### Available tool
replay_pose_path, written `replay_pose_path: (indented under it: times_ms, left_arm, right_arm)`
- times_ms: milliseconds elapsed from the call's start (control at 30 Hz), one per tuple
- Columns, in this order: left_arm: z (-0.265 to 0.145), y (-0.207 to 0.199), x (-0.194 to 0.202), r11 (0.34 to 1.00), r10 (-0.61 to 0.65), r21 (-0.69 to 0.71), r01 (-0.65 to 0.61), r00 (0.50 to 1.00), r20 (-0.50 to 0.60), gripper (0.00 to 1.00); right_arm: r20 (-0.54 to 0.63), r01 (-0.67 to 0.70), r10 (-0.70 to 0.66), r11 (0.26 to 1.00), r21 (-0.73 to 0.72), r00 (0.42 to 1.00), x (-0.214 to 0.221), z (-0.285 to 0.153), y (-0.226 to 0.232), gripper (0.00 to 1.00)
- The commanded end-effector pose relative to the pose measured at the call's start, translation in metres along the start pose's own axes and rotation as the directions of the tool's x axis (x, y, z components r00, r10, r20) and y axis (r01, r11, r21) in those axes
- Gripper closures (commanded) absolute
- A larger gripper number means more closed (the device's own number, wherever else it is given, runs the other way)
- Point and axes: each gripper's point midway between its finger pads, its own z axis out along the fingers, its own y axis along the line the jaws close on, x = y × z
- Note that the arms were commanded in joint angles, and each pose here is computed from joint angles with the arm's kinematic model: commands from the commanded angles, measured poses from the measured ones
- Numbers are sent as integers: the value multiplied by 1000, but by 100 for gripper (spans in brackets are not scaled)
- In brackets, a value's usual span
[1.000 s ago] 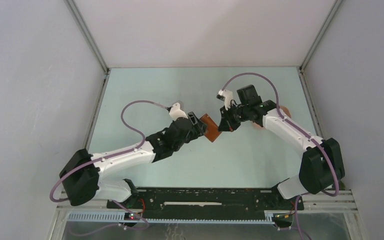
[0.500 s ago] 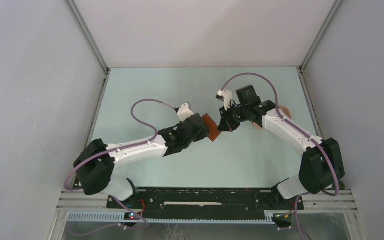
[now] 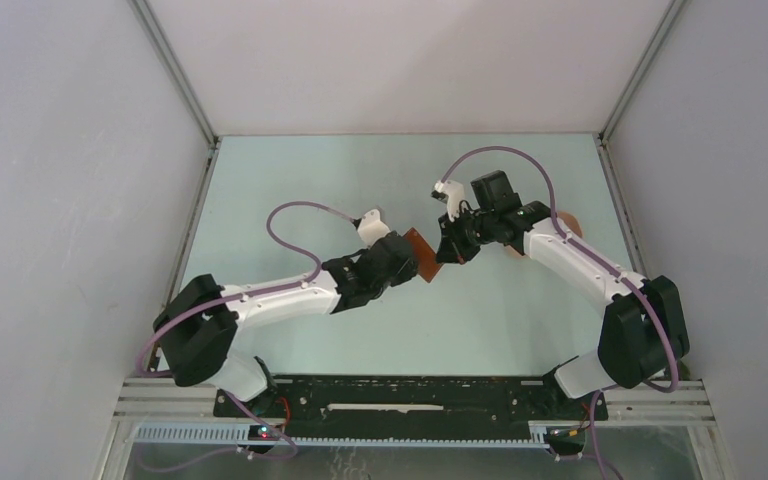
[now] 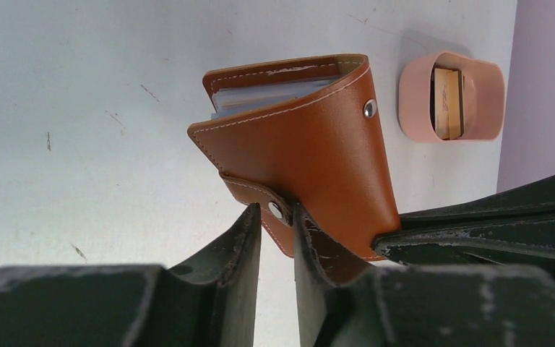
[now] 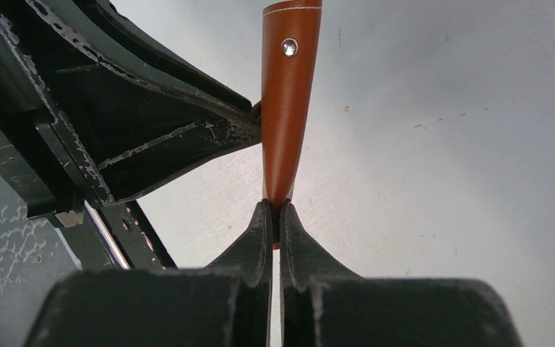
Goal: Put the credit cards into the card holder
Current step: Open the card holder.
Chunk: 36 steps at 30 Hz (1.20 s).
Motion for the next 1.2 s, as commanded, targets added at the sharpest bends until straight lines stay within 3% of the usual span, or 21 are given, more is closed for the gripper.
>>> replay_pose_path:
  times_ms: [0, 300, 667, 800, 867, 1067, 1167]
  left_arm:
    - [3, 12, -12, 998, 11, -64, -6, 997, 72, 77]
    - [5, 32, -14, 995, 15, -104, -5, 996, 93, 100]
    - [-1, 53, -10, 998, 12, -59, -6, 996, 90, 100]
    - [-14, 53, -6, 994, 105, -4, -105, 993, 54, 100]
    - [-21, 54, -4, 984, 172, 40, -174, 984, 50, 91]
    - [-60, 59, 8, 885, 287, 345, -312, 950, 124, 42]
    - [-80, 68, 6, 833, 331, 411, -370, 929, 167, 25]
  right_arm:
    - [56, 30, -28, 999, -25, 998, -16, -3, 9, 100]
    - [58, 32, -31, 999, -21, 998, -16, -4, 8, 100]
    - [66, 18, -18, 1000, -3, 998, -15, -7, -3, 100]
    - [55, 29, -26, 998, -63, 998, -11, -6, 2, 100]
    - [45, 35, -30, 993, -117, 999, -6, -5, 5, 100]
    - [34, 72, -67, 979, -191, 997, -1, -6, 13, 100]
    - [24, 129, -127, 966, -226, 992, 3, -7, 18, 100]
